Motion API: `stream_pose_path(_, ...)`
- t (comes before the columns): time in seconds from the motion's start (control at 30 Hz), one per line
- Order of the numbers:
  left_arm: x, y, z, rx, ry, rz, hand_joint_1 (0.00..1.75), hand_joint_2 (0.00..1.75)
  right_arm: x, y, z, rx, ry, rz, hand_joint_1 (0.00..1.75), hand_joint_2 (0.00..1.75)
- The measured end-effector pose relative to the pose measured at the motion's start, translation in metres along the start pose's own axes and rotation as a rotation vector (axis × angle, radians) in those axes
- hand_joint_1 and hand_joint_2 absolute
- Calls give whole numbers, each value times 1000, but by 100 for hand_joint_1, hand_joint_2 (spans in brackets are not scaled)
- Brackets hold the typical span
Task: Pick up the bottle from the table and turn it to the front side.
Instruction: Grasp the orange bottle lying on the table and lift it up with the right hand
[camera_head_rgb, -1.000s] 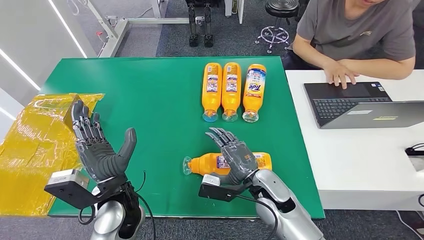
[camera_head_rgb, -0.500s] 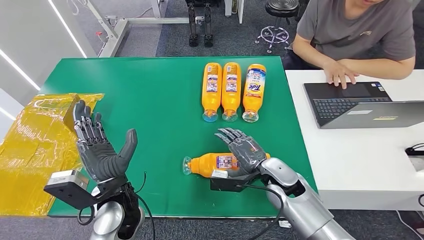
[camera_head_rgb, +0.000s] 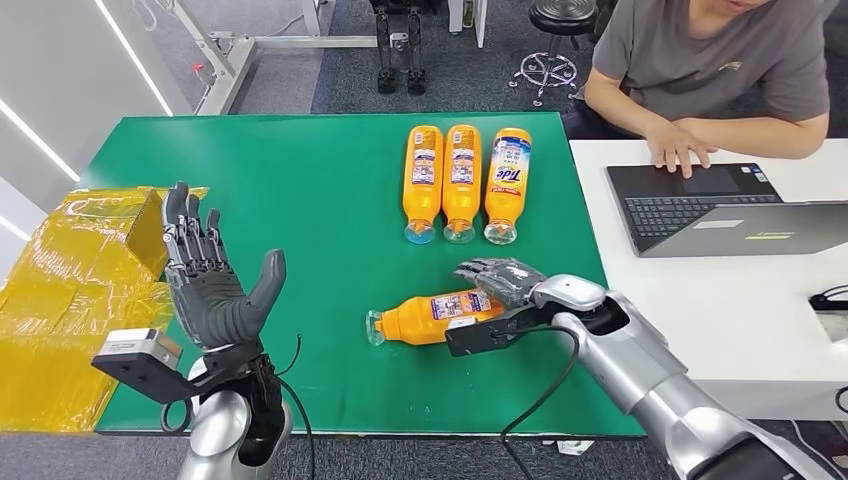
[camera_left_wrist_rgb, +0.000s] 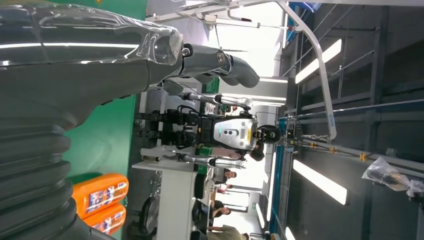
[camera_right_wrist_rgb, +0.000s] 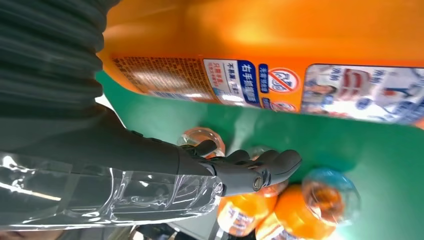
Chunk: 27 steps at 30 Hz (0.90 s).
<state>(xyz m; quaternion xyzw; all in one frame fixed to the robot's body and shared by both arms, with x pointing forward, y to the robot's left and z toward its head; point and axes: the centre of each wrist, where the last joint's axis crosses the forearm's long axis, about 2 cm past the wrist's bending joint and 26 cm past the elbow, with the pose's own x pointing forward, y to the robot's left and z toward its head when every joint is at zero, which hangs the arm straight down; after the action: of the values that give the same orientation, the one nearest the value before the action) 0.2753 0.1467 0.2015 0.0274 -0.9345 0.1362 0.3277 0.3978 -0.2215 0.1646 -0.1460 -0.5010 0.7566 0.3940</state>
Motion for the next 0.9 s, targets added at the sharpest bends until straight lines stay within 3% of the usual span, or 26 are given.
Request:
stream_pose_path(0.37, -3, -1, -4, 24, 2, -11, 0, 175, -27, -28, -10, 189, 40, -10, 0, 175)
stream_pose_path(0.73, -3, 1, -4, 46, 4, -27, 0, 175, -34, -32, -14, 245, 63, -22, 1, 175)
stream_pose_path(0.87, -3, 2, -4, 48, 5, -29, 0, 175, -33, -28, -15, 261, 66, -27, 144, 175)
stream_pose_path(0.9, -3, 2, -4, 48, 5, -29, 0, 175, -33, -28, -16, 264, 66, -28, 144, 175)
